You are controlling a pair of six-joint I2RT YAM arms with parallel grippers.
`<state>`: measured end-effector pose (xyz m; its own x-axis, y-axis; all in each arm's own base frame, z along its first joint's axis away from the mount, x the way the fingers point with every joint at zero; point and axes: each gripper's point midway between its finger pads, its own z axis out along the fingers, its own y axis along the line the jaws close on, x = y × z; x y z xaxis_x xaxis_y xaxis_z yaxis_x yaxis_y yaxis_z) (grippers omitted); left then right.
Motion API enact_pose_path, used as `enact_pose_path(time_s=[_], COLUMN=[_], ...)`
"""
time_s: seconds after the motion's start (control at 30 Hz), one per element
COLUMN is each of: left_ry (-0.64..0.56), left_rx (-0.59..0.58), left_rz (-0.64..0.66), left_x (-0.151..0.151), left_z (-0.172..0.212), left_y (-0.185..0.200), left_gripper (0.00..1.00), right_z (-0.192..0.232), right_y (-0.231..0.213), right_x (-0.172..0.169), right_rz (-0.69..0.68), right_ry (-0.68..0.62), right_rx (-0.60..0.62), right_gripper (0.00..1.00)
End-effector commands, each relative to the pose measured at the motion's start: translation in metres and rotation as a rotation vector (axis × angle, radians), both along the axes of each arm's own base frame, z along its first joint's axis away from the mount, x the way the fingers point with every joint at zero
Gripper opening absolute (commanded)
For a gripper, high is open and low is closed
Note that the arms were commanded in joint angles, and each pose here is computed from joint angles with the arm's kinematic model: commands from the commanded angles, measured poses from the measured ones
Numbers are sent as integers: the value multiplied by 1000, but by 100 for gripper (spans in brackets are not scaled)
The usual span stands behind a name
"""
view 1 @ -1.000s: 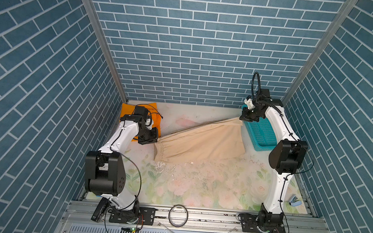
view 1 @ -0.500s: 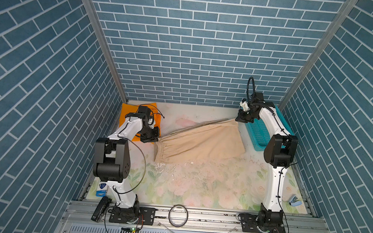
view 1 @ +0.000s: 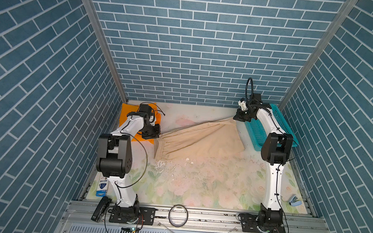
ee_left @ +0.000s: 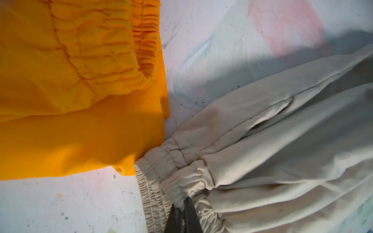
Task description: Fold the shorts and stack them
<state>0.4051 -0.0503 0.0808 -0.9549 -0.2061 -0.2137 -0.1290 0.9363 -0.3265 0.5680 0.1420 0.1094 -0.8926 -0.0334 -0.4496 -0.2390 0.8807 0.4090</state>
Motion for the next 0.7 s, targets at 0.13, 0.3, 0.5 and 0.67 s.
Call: enact_pose_path(time_s=[0.13, 0.3, 0.5, 0.67], left_ry=[-78, -209, -328, -326], left_rx=[79, 116, -2, -118], left_rz=[43, 90, 38, -142], left_x=[30, 45, 26, -3], left_z=[18, 74, 121, 99], left_y=[22, 32, -7, -87], left_gripper=[80, 100, 100, 100], right_z=[21, 60, 71, 33], right_y=[14, 13, -11, -5], right_x=[15, 7, -52, -111], right_rz=[48, 58, -63, -86], right_ry=[-90, -176, -136, -87], right_rx=[106, 100, 40, 77], right_gripper=[48, 55, 48, 22])
